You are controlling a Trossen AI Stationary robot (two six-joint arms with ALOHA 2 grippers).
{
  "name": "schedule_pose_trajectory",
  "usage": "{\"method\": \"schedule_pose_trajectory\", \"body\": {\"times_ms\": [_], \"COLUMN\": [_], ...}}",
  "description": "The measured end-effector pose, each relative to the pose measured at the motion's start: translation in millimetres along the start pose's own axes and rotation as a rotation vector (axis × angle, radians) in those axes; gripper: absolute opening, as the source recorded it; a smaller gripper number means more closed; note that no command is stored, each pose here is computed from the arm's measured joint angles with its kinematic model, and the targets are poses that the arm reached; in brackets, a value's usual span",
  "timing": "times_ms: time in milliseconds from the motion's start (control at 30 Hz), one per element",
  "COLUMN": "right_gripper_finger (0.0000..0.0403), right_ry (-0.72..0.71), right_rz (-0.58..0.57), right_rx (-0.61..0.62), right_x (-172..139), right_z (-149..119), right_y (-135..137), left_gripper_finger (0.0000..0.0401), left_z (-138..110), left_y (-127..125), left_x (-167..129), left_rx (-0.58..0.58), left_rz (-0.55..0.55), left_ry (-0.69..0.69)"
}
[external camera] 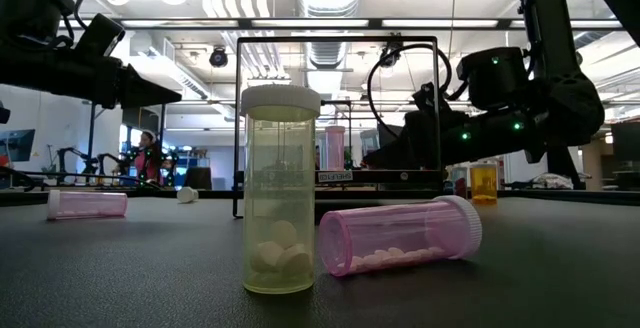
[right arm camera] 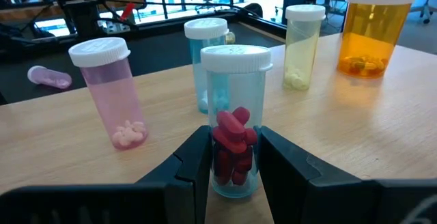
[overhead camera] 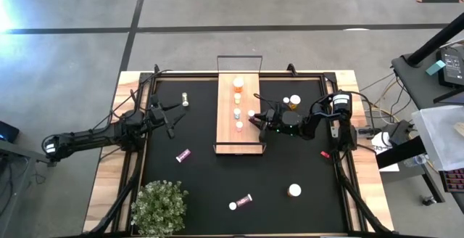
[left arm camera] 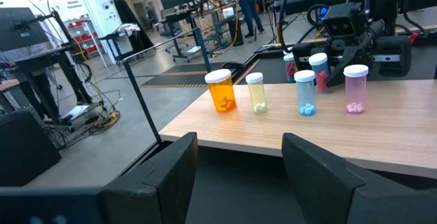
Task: Pick and place medicine bottles onto shelf by color
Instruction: Put the bottom blue medicine bottle on the shelf aligned with the other blue medicine bottle
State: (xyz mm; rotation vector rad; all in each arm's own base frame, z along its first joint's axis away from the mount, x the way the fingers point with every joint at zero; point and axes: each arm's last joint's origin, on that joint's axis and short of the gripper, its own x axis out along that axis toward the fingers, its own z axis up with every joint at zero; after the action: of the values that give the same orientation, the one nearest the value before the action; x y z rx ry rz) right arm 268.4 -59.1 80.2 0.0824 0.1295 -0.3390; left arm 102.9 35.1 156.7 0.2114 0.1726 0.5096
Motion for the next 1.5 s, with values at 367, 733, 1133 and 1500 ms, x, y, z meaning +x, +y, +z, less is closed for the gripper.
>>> {"method": "schedule_pose_trajectory", "body": {"times_ms": [367, 733, 1133, 1500], "right_gripper_finger": [0.0098, 0.0110, 0.0120, 0.0121], "right_ry": [0.000, 0.000, 0.000, -0.034], "right_rz": [-0.001, -0.001, -0.001, 0.001], "right_rx": [0.000, -0.011, -0.011, -0.044], "right_x": [0.0, 0.0, 0.1, 4.8], "right_z": [0.0, 0.0, 0.1, 5.0], "right_y": [-0.1, -0.1, -0.1, 0.9], "left_gripper_finger": [0.0199, 0.0199, 0.0199, 0.0199], "left_z": [0.0, 0.0, 0.0, 0.0], "left_y": [0.0, 0.0, 0.0, 0.0], "left_x": [0.0, 0.0, 0.0, 0.0], "left_rx": [0.000, 0.000, 0.000, 0.000], "left_rz": [0.000, 0.000, 0.000, 0.000], "left_ry": [0.000, 0.000, 0.000, 0.000]}}
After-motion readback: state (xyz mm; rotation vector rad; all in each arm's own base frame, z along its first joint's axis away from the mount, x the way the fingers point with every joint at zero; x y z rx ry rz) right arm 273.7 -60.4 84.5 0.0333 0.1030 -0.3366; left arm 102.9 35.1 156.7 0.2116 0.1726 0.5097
